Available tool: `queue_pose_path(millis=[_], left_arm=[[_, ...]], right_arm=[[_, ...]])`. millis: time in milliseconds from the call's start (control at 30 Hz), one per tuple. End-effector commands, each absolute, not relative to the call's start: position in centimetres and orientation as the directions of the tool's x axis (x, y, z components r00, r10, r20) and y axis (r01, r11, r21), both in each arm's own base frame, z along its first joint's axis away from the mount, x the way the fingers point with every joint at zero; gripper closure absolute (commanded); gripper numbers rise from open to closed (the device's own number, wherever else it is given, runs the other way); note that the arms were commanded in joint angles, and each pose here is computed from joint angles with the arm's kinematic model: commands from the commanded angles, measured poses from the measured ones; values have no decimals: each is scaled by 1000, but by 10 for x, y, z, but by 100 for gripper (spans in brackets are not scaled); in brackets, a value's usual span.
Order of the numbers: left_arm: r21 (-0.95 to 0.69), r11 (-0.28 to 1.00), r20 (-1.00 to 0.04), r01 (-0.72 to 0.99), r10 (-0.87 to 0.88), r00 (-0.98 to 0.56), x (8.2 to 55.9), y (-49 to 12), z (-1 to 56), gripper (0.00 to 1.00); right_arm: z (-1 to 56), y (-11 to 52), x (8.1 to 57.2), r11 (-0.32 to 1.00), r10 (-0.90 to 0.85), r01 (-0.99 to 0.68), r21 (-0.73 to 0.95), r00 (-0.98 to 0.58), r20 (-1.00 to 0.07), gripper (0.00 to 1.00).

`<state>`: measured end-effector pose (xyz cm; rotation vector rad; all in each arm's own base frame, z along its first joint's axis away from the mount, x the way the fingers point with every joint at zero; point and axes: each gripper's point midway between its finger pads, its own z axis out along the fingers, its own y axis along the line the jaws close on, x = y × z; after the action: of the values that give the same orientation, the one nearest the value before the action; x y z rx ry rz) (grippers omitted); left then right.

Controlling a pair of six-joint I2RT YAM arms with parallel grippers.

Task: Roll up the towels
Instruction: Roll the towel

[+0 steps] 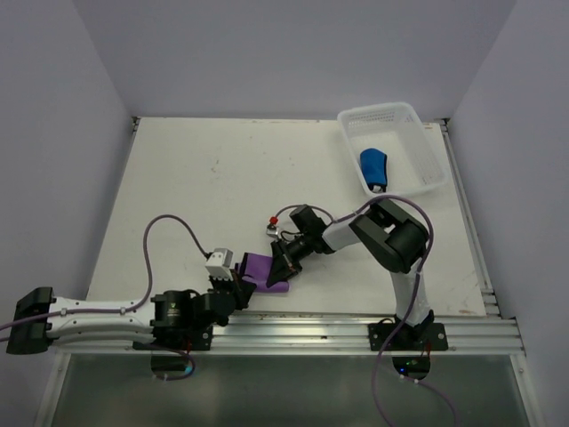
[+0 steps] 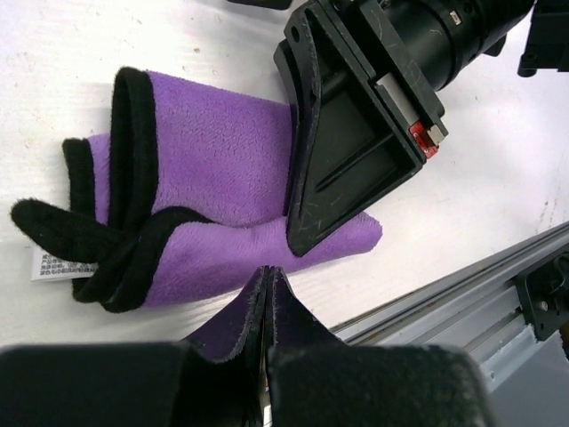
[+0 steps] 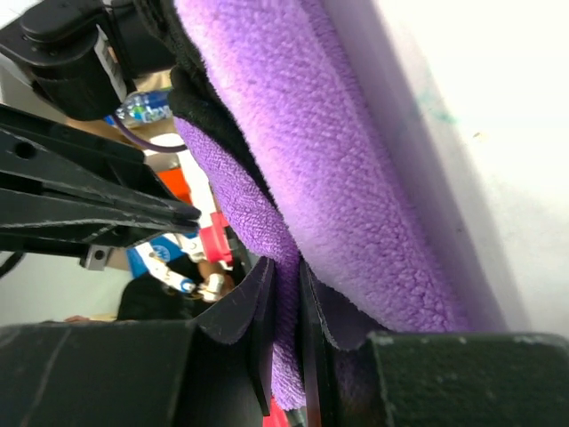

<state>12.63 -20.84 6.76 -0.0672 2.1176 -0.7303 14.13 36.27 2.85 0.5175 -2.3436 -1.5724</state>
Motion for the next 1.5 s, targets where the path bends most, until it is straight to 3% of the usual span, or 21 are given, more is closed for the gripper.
queue_pose_path(millis=[0,467,767,1467], left_arm=[[-553,807,-715,206,-332,-615,125,-213,66,100],[-482,862,-758,160,-318,-570,135,-204,50,100],[-534,817,-778,217,-374,-505,142,-210,71,100],[-435,891,-779,133,-298,-552,139,-200,23,99]], right_arm=[[22,362,143,346,-412,-72,936,-907,82,100],[15,358,149,354,-390,-36,934,-914,112,100],[11,354,145,365,-407,-46,930,-906,115,100],[14,349,144,374,-433,-97,922,-898,81,100]])
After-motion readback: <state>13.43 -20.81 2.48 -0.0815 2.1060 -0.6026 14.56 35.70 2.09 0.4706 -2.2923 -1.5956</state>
